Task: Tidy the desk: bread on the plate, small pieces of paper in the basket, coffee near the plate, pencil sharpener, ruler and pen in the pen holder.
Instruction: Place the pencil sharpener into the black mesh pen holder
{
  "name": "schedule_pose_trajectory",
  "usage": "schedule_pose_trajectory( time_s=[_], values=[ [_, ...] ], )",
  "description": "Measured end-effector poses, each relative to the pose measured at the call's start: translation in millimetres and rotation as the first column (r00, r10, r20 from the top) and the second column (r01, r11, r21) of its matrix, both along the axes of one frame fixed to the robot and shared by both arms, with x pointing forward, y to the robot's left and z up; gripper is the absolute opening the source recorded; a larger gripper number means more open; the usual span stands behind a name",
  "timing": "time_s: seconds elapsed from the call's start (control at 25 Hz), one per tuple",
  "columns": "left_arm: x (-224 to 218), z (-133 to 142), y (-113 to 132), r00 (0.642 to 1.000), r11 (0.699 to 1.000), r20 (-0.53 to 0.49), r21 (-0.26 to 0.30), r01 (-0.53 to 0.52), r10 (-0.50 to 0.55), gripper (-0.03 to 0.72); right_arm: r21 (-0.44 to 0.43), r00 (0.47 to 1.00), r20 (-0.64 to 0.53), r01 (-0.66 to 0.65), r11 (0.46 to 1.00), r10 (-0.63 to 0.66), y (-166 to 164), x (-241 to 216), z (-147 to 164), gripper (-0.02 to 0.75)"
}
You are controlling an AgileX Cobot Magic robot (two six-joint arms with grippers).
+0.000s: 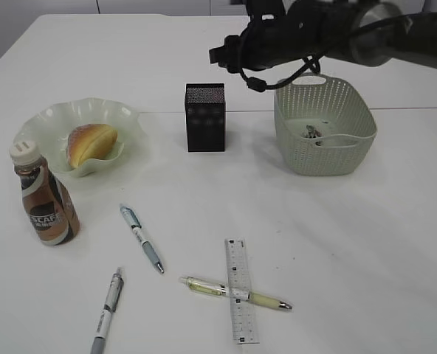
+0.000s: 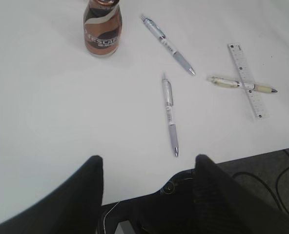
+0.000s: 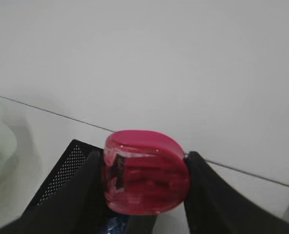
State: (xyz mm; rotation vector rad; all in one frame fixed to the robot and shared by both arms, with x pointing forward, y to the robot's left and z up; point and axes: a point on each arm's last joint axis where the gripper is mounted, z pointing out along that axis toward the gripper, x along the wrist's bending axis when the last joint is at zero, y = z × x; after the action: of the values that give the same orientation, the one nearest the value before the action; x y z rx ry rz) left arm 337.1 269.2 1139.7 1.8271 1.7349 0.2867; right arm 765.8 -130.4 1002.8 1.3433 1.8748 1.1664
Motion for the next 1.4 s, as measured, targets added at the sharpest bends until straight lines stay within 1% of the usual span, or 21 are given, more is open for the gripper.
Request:
schedule_pose_trajectory(
  time_s=[0.12, 0.2, 0.44, 0.6, 0.76, 0.92, 1.4],
  values=[
    [0.1, -0.1, 0.6, 1.0, 1.0, 0.001, 0.007, -0.002, 0.002, 0.433, 0.051, 0.999, -0.038, 0.017, 0.999, -0.015, 3.2, 3.2, -17.2, 0.328],
    [0.2, -0.1, 0.8, 1.0, 1.0, 0.001, 0.009, -0.003, 0.003, 0.433, 0.065, 0.999, -0.052, 0.021, 0.998, -0.017, 6.3, 4.1, -26.0, 0.328],
    [0.2, -0.2, 0.9, 1.0, 1.0, 0.002, 0.01, -0.003, 0.003, 0.433, 0.084, 0.999, -0.036, 0.009, 0.996, -0.006, 18.7, 1.7, -27.1, 0.328],
    [0.2, -0.2, 1.0, 1.0, 1.0, 0.002, 0.012, -0.004, 0.004, 0.433, 0.086, 0.999, -0.035, -0.017, 0.996, 0.02, 33.0, -3.5, -27.0, 0.328],
    [0.2, -0.2, 1.0, 1.0, 1.0, 0.002, 0.012, -0.004, 0.004, 0.433, 0.078, 0.999, -0.022, -0.034, 0.996, 0.036, 40.6, -6.0, -26.8, 0.328],
    [0.2, -0.2, 1.0, 1.0, 1.0, 0.002, 0.012, -0.004, 0.004, 0.433, 0.07, 0.999, 0.0, -0.038, 0.997, 0.038, 41.6, -5.4, -26.0, 0.328],
    [0.2, -0.2, 1.0, 1.0, 1.0, 0.002, 0.012, -0.004, 0.004, 0.433, 0.04, 0.999, 0.003, -0.051, 0.998, 0.051, 42.0, -3.9, -34.6, 0.328]
  ],
)
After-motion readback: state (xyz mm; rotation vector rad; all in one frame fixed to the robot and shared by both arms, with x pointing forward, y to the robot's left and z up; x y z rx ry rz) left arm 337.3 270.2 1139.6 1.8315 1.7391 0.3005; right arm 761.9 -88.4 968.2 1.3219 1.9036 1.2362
